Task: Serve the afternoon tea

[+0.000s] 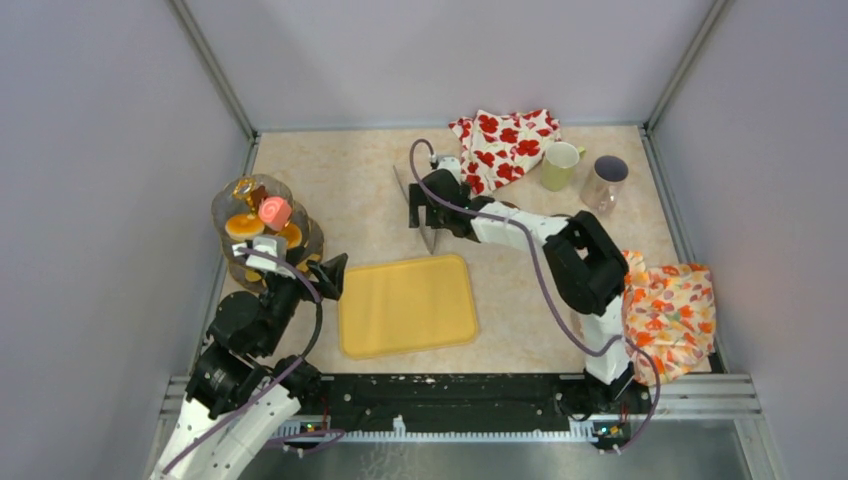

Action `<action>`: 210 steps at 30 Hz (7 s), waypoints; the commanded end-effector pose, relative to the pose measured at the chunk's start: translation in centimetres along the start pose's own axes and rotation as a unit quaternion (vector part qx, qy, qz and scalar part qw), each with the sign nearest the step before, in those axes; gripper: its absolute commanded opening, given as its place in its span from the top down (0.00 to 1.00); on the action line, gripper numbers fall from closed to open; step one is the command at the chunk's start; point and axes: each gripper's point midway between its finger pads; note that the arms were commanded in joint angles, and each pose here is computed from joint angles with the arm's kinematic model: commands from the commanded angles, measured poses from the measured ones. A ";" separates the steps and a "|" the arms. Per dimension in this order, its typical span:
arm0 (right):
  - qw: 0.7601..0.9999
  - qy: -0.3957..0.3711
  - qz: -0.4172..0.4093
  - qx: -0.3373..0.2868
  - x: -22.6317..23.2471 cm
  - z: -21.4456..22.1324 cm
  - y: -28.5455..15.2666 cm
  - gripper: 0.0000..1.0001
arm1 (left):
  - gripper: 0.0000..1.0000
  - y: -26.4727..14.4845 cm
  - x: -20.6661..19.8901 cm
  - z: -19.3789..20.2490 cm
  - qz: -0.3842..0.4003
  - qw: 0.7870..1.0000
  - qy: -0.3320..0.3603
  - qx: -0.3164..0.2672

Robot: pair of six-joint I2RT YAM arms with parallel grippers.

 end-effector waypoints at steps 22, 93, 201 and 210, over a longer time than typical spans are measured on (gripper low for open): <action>0.986 0.006 -0.073 -0.150 -8.3 -8.6 -31.1 0.01 | 0.01 2.2 -5.7 -8.8 0.137 0.990 -0.040 -0.018; 0.981 0.011 0.169 -0.096 -39.0 -19.5 -10.8 0.82 | 0.01 4.4 -5.3 0.6 0.127 0.991 0.031 0.028; 0.980 0.081 0.063 -0.172 -23.4 -14.2 -26.7 0.01 | 0.07 13.0 -6.9 2.9 0.082 0.980 -0.045 0.175; 0.977 0.088 -0.036 -0.193 -20.0 -12.9 -29.4 0.01 | 0.02 21.1 -9.9 10.9 0.025 0.957 -0.057 0.282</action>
Point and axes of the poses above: each gripper's point midway between its finger pads, its own y axis out along the fingers, its own x axis along the line the jaws close on, z = x × y, and after that the axes turned 12 degrees about y, right-handed
